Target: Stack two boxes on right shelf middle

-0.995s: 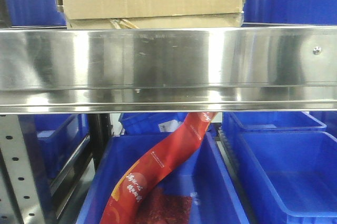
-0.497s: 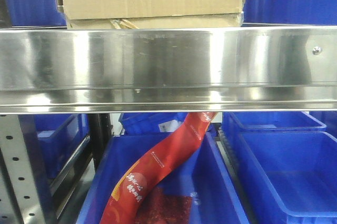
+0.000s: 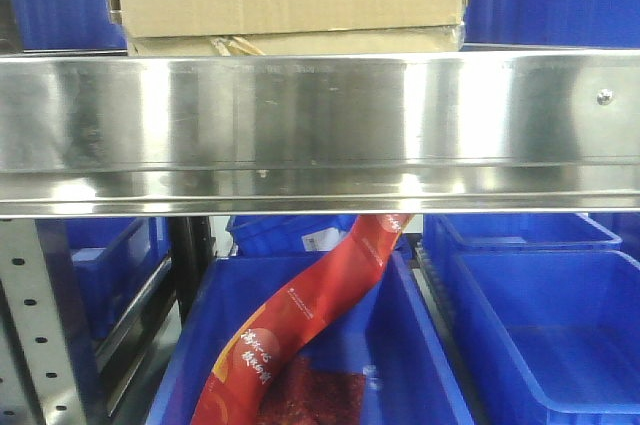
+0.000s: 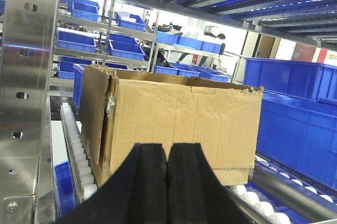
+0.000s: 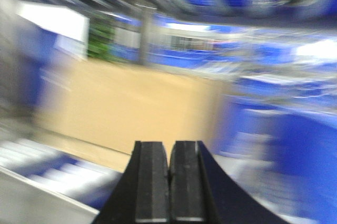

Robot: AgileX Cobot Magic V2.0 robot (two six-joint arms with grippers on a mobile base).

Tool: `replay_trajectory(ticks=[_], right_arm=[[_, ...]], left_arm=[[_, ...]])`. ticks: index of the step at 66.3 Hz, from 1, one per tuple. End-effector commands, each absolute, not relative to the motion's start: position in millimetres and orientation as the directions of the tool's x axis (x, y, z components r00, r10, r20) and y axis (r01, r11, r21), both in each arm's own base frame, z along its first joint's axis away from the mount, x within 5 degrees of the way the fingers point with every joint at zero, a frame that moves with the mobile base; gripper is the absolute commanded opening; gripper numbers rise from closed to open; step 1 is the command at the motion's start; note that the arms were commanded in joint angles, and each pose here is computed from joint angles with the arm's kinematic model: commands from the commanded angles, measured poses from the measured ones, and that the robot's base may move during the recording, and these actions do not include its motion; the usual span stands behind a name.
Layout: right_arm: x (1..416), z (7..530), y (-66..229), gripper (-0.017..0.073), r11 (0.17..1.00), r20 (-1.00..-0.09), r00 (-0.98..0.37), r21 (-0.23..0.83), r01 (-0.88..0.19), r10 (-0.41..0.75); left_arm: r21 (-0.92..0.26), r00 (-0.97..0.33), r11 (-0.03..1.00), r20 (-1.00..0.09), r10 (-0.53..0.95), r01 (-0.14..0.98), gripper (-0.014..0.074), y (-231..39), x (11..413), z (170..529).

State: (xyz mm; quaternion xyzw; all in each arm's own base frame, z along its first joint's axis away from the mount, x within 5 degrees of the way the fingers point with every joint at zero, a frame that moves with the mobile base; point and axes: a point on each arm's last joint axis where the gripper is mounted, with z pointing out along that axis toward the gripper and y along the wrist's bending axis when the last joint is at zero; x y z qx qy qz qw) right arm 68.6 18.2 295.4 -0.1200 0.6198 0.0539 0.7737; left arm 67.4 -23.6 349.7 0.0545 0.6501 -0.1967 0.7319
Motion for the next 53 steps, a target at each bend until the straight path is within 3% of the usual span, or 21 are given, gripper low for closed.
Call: replay_trajectory(ticks=[1,12,21,30,38,53], right_arm=[[71.2,284.7,10.6,-0.0169,0.980,-0.962,0.240,-0.161,-0.113,-0.130],[73.3,250.7,-1.1,-0.0169,0.994,-0.984,0.137,-0.108,0.026,-0.111],[64.3,229.8,-5.5,-0.0169,0.992,-0.985,0.141,-0.089,0.091,-0.102],[55.3,218.7,-4.1,-0.0169,0.994,-0.986,0.141,-0.079,0.081,-0.090],[56.2,210.5,-3.2,-0.0169,0.997,-0.997,0.054,-0.045,0.062,-0.048],[56.0,213.7,-3.7,-0.0169,0.996,-0.994,0.088,-0.055,0.071,-0.061]], left_arm=[[-0.173,0.099,0.912,-0.970,-0.224,0.371,-0.0091,-23.9,66.1,351.6],[-0.173,0.099,0.912,-0.970,-0.224,0.371,-0.0091,-23.9,66.1,351.6],[-0.171,0.100,0.913,-0.970,-0.222,0.371,-0.0091,-23.9,66.1,351.6],[-0.171,0.100,0.913,-0.970,-0.222,0.371,-0.0091,-23.9,66.1,351.6],[-0.171,0.100,0.913,-0.970,-0.222,0.371,-0.0091,-23.9,66.1,351.6],[-0.171,0.105,0.912,-0.969,-0.225,0.373,-0.0091,-24.0,66.0,352.1]])
